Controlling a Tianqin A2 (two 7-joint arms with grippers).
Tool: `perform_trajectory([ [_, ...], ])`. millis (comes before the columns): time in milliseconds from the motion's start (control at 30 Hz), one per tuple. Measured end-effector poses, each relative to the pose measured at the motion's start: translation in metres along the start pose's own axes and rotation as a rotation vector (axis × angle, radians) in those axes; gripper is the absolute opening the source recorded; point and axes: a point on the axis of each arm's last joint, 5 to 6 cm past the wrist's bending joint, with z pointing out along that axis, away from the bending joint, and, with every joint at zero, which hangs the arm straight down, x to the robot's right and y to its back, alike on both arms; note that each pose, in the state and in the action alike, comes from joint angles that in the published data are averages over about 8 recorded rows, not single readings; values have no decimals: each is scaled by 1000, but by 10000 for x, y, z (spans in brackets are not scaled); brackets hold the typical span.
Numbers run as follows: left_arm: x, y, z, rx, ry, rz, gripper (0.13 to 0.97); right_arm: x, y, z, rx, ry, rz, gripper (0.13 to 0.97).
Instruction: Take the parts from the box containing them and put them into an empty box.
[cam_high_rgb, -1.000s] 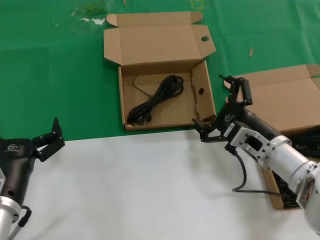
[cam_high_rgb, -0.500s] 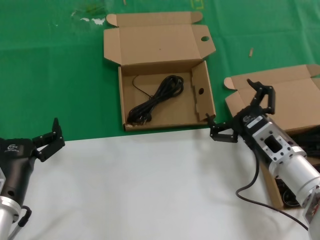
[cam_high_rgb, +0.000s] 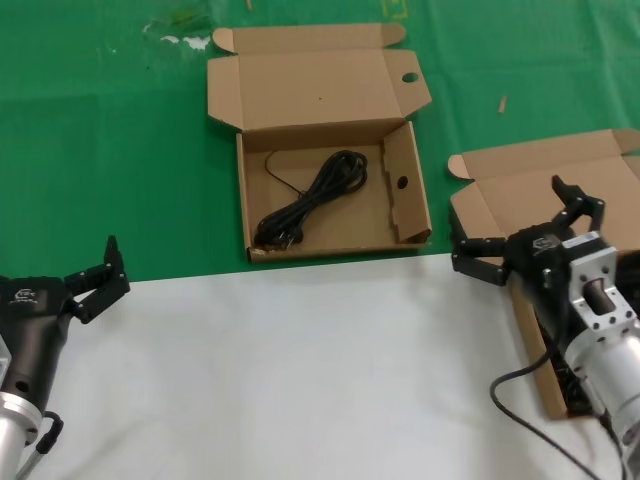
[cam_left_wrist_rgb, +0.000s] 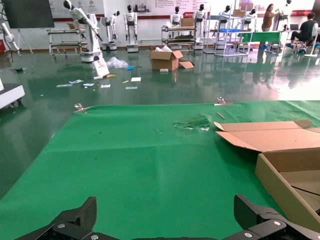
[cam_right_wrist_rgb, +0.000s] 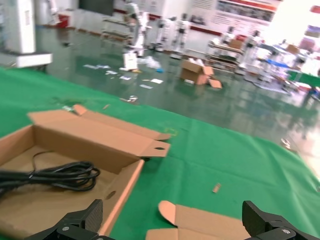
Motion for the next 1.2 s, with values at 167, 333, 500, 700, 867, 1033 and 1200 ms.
perform_trajectory([
  [167, 0, 0, 0, 0, 0, 0, 966, 6, -6, -111, -3, 50, 109, 966],
  [333, 0, 0, 0, 0, 0, 0, 966, 10, -10, -171, -3, 77, 168, 966],
  [500, 0, 0, 0, 0, 0, 0, 966, 10, -11, -179, -3, 81, 175, 966],
  [700, 0, 0, 0, 0, 0, 0, 966, 10, -11, -179, -3, 81, 175, 966],
  [867, 0, 0, 0, 0, 0, 0, 966, 10, -11, -179, -3, 81, 175, 966],
  [1033, 0, 0, 0, 0, 0, 0, 966, 10, -11, -179, -3, 81, 175, 966],
  [1200, 0, 0, 0, 0, 0, 0, 966, 10, -11, -179, -3, 81, 175, 966],
])
